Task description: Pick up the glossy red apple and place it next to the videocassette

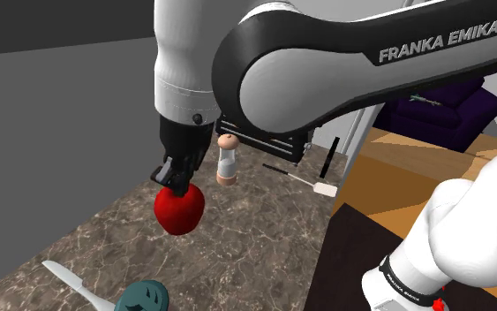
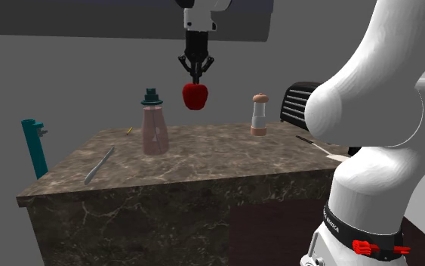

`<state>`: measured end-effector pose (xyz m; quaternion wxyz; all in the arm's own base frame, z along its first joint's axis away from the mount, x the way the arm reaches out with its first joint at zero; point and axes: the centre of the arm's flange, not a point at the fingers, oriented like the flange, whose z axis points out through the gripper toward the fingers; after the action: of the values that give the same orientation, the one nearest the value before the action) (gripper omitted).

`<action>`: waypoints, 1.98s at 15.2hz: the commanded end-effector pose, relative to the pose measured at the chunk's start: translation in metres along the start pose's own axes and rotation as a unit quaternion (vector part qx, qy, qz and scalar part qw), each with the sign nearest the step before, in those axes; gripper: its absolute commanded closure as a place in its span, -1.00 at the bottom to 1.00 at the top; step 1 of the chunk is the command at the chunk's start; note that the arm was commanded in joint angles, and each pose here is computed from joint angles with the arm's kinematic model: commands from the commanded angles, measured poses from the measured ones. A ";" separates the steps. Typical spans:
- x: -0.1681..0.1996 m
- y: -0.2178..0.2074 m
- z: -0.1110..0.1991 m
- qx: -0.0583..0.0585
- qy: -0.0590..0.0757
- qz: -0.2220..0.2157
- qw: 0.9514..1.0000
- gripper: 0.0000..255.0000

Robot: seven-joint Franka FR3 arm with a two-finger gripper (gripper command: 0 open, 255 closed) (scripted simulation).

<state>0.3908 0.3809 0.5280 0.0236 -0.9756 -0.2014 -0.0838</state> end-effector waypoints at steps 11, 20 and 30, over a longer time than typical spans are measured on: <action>-0.031 0.053 -0.043 0.000 0.000 0.000 1.000 1.00; -0.097 0.152 -0.057 0.000 0.000 0.000 1.000 1.00; -0.170 0.261 -0.072 0.000 0.000 0.000 1.000 1.00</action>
<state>0.3341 0.0825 0.5645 0.0233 -0.9758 -0.2006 -0.0836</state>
